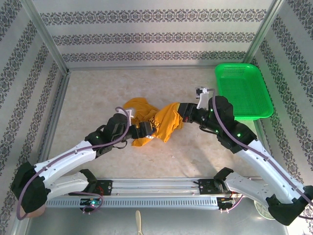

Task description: Fold the inside-out t-shirt

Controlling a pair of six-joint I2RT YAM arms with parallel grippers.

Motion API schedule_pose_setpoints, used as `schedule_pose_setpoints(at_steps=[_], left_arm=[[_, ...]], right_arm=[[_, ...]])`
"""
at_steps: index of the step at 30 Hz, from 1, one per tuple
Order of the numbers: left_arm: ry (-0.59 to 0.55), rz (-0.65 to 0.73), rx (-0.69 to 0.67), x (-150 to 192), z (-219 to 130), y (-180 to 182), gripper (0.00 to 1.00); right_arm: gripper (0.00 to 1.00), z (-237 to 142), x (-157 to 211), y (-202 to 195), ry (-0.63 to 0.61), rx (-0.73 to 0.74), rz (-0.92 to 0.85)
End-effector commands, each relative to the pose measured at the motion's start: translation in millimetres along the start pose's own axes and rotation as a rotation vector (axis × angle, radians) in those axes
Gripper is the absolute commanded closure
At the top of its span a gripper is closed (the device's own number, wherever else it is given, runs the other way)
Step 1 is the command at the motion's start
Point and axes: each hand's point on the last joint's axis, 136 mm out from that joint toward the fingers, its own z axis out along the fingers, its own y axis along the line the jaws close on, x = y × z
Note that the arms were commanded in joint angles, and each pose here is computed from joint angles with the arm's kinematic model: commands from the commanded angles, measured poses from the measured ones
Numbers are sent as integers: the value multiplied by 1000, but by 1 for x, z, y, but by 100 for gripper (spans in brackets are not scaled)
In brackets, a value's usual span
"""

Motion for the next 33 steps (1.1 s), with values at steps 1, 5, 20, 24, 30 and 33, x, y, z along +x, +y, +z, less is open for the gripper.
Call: schedule_pose_setpoints(at_steps=[1, 5, 20, 24, 30, 33], left_arm=[[-77, 172, 34, -9, -4, -36, 13], [-151, 353, 51, 5, -6, -77, 14], [-368, 475, -230, -10, 27, -88, 65], [-354, 451, -105, -32, 6, -100, 96], [-254, 370, 116, -60, -32, -119, 100], [-178, 318, 284, -64, -48, -138, 100]], right_arm=[[100, -5, -4, -7, -59, 43, 24], [100, -11, -5, 0, -92, 25, 25], [100, -16, -20, 16, -79, -14, -41], [100, -18, -30, -6, -105, 30, -1], [100, -18, -37, -17, -124, 26, 40], [100, -17, -39, -18, -128, 36, 43]])
